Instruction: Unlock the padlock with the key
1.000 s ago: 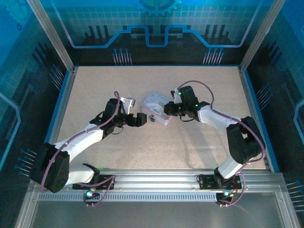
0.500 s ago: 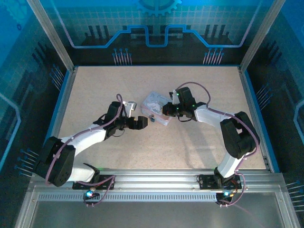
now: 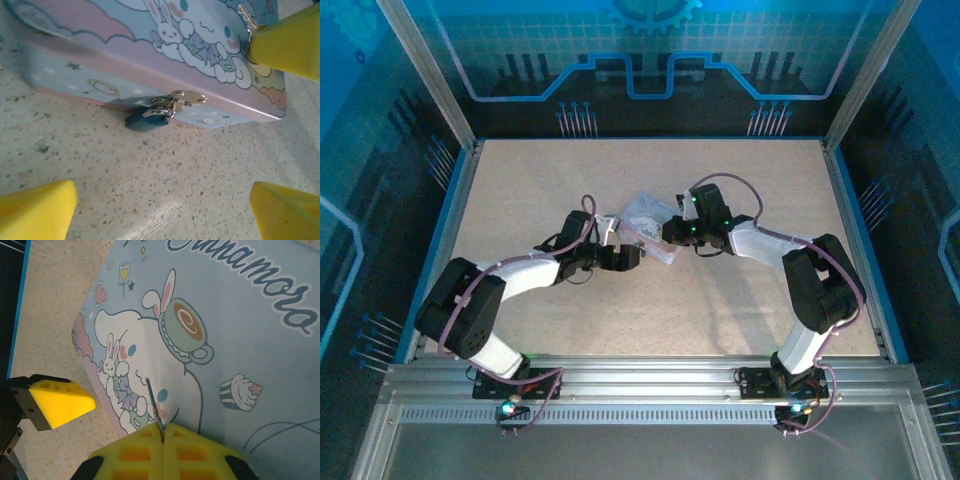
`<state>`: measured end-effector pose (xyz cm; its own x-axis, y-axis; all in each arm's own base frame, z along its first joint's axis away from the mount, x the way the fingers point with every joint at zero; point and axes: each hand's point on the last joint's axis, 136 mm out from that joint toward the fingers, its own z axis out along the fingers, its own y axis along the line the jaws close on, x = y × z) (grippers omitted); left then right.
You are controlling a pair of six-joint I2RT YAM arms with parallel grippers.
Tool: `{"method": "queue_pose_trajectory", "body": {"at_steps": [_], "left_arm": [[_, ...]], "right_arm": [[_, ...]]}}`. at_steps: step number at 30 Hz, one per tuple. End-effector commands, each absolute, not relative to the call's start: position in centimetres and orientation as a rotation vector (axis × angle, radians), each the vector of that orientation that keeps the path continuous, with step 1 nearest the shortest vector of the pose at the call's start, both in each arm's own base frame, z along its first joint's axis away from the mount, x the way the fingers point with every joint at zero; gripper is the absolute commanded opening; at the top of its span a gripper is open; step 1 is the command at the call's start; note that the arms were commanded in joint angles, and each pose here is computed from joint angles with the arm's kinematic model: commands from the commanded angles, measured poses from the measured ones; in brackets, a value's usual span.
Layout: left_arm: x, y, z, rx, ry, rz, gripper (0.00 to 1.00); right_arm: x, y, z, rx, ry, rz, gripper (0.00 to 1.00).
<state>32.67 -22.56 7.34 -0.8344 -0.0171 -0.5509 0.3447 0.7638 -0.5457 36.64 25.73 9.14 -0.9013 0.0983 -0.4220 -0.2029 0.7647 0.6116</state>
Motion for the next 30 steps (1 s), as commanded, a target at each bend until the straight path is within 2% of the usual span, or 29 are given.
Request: {"method": "queue_pose_trajectory", "body": {"at_steps": [1, 14, 30], "left_arm": [[33.6, -24.2, 8.2, 0.281, 2.378, -0.946, 0.89], [34.9, -26.5, 6.4, 0.34, 2.385, -0.94, 0.81], [35.8, -27.1, 4.8, 0.371, 2.371, -0.911, 0.77]], "right_arm": [[34.8, 24.2, 5.7, -0.031, 2.666, 0.837, 0.0], [34.6, 24.1, 5.4, -0.032, 2.692, 0.814, 0.0], [34.3, 23.9, 5.1, -0.029, 2.721, 0.783, 0.0]]}}
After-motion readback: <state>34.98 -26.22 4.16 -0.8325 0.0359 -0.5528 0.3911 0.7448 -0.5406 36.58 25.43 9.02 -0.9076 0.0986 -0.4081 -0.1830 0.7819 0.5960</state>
